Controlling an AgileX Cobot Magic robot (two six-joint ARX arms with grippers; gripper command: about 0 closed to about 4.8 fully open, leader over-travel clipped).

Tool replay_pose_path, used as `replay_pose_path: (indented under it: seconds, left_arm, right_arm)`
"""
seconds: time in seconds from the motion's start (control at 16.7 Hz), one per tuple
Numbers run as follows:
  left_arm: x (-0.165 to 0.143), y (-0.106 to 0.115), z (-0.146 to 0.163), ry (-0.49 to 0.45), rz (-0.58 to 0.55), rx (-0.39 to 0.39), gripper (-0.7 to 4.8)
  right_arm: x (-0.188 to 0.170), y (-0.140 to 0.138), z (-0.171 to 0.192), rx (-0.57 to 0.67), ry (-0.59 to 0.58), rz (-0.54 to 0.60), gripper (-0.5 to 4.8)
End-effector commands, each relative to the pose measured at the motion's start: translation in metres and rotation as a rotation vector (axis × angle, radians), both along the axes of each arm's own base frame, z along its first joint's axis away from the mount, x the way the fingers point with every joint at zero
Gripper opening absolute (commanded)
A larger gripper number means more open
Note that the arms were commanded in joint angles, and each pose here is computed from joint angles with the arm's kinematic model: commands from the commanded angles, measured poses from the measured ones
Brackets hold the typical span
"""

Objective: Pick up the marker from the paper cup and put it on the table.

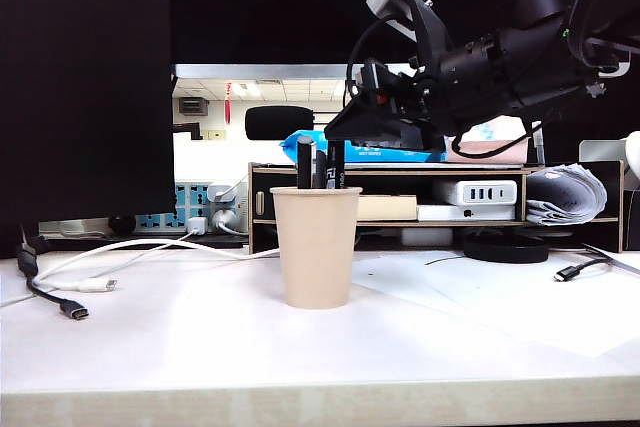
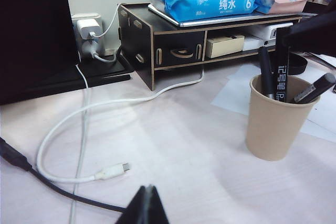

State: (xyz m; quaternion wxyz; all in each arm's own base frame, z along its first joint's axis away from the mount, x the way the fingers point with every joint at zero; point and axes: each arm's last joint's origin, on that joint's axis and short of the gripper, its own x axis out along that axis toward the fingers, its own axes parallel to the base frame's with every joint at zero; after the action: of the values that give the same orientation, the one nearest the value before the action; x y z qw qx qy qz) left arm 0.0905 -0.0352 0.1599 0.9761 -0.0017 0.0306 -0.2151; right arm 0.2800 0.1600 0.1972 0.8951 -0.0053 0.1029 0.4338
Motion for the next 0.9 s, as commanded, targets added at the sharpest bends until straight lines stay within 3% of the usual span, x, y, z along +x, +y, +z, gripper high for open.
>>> replay_pose_path:
  seconds: [0.06,0.9]
  left_arm:
    - [0.000,0.000,0.001,-0.014,-0.001,0.003,-0.05]
    - [0.000,0.000,0.001,-0.013,-0.002,0.003,-0.05]
  right_arm:
    - [0.001,0.001,0.005,0.021,-0.031,0.002,1.66]
    - [-0.006,0.017,0.003,0.032,-0.016,0.018,0.47]
